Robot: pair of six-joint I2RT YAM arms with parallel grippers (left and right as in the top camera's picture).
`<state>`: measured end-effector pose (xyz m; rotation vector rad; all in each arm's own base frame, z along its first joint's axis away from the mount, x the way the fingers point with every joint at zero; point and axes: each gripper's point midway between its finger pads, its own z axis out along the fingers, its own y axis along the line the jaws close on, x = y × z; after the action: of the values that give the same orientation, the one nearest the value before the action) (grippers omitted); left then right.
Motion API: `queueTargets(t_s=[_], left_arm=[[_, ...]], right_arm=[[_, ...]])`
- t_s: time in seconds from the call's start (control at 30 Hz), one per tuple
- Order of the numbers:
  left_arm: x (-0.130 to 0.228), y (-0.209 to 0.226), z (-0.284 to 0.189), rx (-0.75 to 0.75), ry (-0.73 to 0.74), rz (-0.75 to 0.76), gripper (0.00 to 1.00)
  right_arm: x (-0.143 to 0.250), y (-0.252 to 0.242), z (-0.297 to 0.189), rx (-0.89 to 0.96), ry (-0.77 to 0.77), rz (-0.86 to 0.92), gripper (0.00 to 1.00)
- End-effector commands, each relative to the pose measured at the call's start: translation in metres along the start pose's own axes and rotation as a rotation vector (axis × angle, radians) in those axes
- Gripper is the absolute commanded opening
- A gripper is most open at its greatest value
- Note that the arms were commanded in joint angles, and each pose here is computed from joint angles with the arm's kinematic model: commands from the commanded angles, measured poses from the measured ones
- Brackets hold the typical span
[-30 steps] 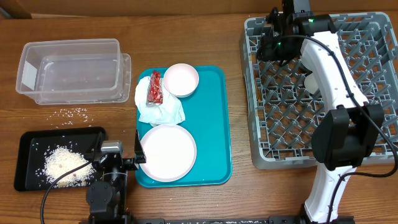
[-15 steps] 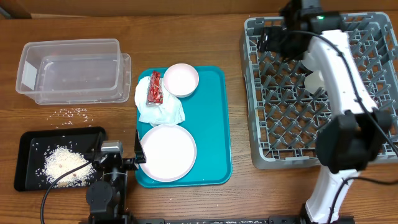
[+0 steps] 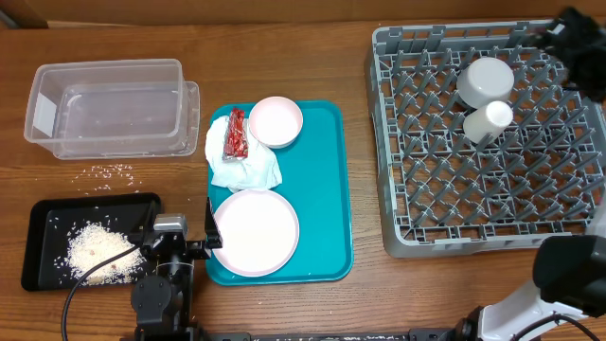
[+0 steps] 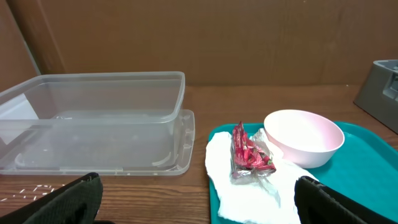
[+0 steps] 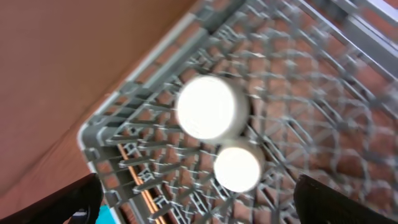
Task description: Sort waste into correct bins and load items into the dishwasher
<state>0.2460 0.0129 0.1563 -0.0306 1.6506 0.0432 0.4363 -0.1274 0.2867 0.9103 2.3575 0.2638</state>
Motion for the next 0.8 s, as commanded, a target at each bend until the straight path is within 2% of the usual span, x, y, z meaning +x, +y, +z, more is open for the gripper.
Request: queueTargets(t_s=[0.0, 0.77], left_arm=[[0.0005, -0.0016, -0.0001, 0.006, -0.003, 0.02, 1.0], [0.0007, -0.0016, -0.0001, 0.006, -0.002, 0.02, 1.0]], right_arm=[[0.0017, -0.0039, -0.0032, 0.002, 0.013, 0.059, 1.0], [0.0085, -0.0014, -0.0032, -0.01, 0.042, 0.061, 1.0]])
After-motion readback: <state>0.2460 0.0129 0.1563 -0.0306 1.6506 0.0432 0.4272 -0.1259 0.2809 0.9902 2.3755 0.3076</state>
